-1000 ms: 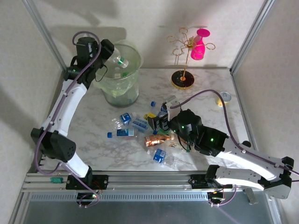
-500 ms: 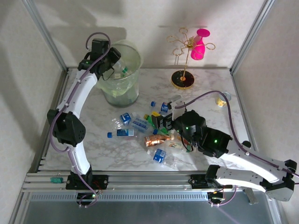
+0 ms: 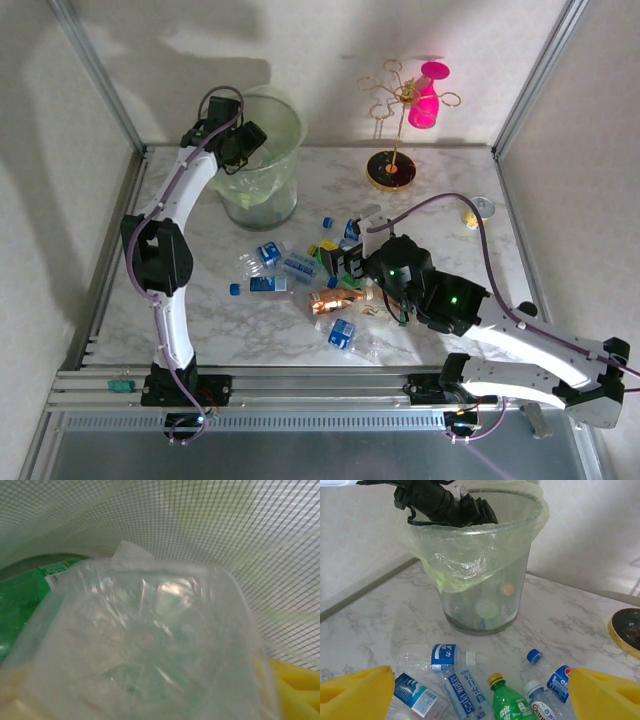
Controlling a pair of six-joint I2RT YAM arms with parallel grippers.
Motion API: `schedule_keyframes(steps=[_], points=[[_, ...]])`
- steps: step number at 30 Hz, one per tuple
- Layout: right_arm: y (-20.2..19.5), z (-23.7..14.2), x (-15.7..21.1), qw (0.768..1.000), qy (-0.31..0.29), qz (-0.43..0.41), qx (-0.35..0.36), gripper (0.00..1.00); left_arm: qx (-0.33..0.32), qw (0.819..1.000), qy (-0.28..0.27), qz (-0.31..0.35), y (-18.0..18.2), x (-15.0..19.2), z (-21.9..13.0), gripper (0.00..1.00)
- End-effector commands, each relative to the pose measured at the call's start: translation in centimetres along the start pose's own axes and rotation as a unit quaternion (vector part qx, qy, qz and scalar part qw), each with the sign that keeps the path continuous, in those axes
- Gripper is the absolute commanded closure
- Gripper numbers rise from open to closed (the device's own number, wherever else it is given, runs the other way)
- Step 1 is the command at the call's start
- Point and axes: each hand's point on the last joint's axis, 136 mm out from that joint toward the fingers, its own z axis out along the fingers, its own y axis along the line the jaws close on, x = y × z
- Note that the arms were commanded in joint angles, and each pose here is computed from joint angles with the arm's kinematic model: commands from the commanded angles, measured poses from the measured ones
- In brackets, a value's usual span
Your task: Put the plastic bottles in the bin
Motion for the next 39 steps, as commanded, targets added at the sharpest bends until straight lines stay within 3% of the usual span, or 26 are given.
schedule_keyframes(steps=[1,7,13,19,24,29,34,39], points=[[-0.6,0.1,-1.0,1.000,-0.008,-0.004,0.018,0.10,0.004,1.000,-0.021,0.001,-0.9,-1.6,-1.4,0.19],[-0.6,0.0,-1.9,1.000,-0.012,-0.003,0.018,0.10,0.040,0.998,-0.038,0.000,-3.3,-2.9,-4.2,0.09],[-0.6,-0.5,-2.8,1.000,-0.016,0.002,0.017,0.10,0.091,0.994,-0.059,0.004,-5.8,-3.6,-9.1,0.09],[0.6,0.9,-0.2,0.998,0.056,-0.010,0.002,0.08,0.128,0.987,-0.095,0.003,-6.5,-3.5,-15.3,0.10],[2.5,2.4,4.5,0.986,0.160,-0.029,-0.033,0.11,0.154,0.980,-0.123,-0.005,-4.9,-1.6,-20.4,0.12],[4.6,3.4,9.5,0.964,0.254,-0.042,-0.074,0.14,0.143,0.973,-0.181,-0.023,-0.3,0.4,-25.4,0.13],[6.4,5.0,12.4,0.949,0.291,-0.064,-0.103,0.15,0.109,0.973,-0.202,-0.034,4.9,2.5,-27.1,0.13],[7.1,5.3,15.8,0.923,0.361,-0.084,-0.102,0.16,0.085,0.979,-0.183,-0.024,7.6,4.5,-26.7,0.13]])
